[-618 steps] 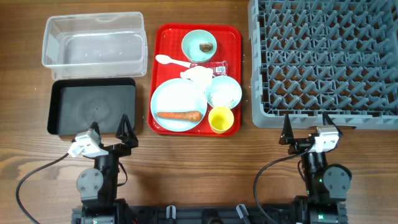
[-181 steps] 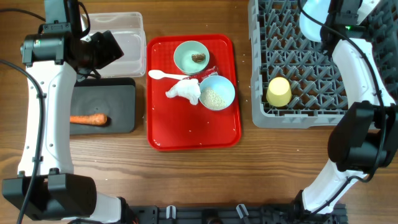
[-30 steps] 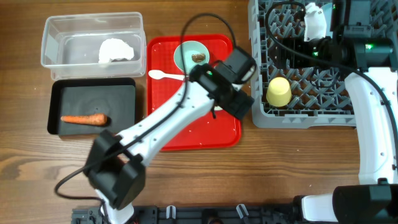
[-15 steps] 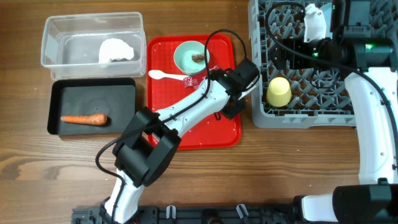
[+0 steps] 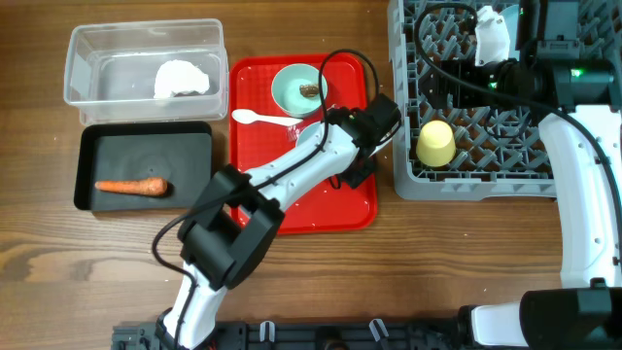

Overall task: Sort waste into correct bins and load items into the dishwasher rack
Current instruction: 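Grasp the blue bowl of rice with the left gripper, then tip the rice out of the bowl onto the black tray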

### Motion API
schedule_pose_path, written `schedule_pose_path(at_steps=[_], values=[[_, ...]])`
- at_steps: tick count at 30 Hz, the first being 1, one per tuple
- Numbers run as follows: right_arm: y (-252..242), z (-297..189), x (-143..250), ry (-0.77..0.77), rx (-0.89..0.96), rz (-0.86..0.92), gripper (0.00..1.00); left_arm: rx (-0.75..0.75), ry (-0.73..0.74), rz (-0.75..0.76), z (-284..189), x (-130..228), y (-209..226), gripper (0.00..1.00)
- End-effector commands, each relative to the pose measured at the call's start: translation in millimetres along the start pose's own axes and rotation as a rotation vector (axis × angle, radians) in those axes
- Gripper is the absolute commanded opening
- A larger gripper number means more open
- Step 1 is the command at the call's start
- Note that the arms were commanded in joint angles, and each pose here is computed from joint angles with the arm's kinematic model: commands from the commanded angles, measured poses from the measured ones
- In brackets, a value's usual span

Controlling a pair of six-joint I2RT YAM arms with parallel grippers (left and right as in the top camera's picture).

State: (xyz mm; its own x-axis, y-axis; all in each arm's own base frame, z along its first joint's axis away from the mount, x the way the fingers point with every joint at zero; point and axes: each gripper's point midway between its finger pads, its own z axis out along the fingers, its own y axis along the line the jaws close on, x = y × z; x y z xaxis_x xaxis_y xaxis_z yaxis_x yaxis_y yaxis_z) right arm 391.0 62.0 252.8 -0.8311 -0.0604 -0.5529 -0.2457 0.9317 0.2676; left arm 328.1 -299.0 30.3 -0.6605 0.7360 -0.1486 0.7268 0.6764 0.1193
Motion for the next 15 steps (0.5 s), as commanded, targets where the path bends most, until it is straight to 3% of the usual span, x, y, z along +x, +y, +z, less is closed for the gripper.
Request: schedule_pose_path(at_steps=[1, 6, 15], values=[[1.5, 4.1, 1.3, 0.010, -0.016, 0.015, 0.94, -0.047, -0.122, -0.148, -64.4, -15.1, 23.1, 0.04], [1.6, 4.1, 1.5, 0.011, -0.016, 0.014, 0.95, -0.028, -0.125, -0.530, -112.8, 17.2, 70.0, 0.04], [1.6, 4.1, 3.0, 0.017, -0.017, 0.008, 0.95, 0.222, -0.069, -0.925, -134.4, 86.4, 162.7, 0.04]])
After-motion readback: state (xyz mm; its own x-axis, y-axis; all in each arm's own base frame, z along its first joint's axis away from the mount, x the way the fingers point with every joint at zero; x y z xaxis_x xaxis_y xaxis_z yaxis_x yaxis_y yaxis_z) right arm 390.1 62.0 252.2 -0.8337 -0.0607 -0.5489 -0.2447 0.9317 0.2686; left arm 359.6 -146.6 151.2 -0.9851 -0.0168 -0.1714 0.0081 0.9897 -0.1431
